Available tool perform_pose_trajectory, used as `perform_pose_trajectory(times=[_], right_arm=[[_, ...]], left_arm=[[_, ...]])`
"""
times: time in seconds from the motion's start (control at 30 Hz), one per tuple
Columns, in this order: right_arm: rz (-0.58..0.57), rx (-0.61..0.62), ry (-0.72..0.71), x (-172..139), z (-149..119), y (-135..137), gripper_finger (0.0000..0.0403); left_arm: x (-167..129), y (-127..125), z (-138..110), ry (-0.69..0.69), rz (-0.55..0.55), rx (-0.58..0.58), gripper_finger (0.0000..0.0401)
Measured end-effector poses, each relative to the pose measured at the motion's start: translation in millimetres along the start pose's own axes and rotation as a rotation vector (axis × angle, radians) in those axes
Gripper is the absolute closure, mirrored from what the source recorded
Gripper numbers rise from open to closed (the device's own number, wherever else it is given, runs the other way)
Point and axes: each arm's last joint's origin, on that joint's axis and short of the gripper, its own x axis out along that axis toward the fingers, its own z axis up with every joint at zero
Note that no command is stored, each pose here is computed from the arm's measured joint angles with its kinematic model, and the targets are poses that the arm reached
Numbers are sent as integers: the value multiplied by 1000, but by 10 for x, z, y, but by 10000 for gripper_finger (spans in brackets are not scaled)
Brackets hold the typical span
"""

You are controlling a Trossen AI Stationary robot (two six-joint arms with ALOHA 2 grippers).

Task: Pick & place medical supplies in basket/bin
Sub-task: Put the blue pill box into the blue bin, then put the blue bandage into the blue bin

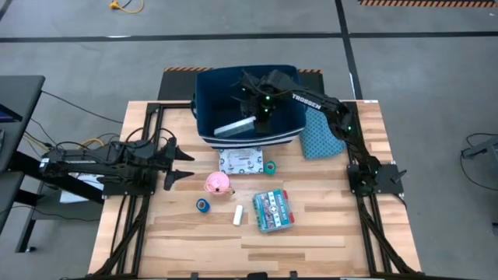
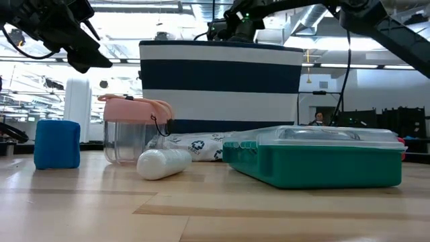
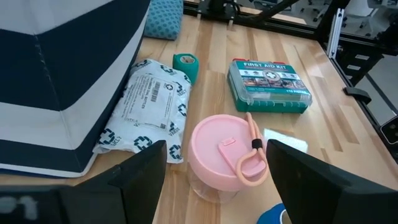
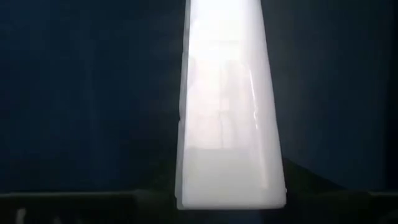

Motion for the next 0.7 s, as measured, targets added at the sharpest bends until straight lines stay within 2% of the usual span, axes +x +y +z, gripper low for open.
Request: perform_pose_trajectory(times=[0.07,0.23,0.33,0.5,0.7], right_arm=[[-3,0,-1,-1,-1,-4,259],[-47,27,-17,-3,25,-29,175],[-75,29,-20,-4,36,-41,144],[-107,22,-8,-4,38,-48,130],[-242,37,33,-109,22,-44,128]], left_arm=[[-1,0,0,-1,0,0,138],[0,0,0,0,0,0,138],[0,0,0,0,0,0,138],[0,0,-1,1,1,0,138],[0,3,0,-1,9,0,138]])
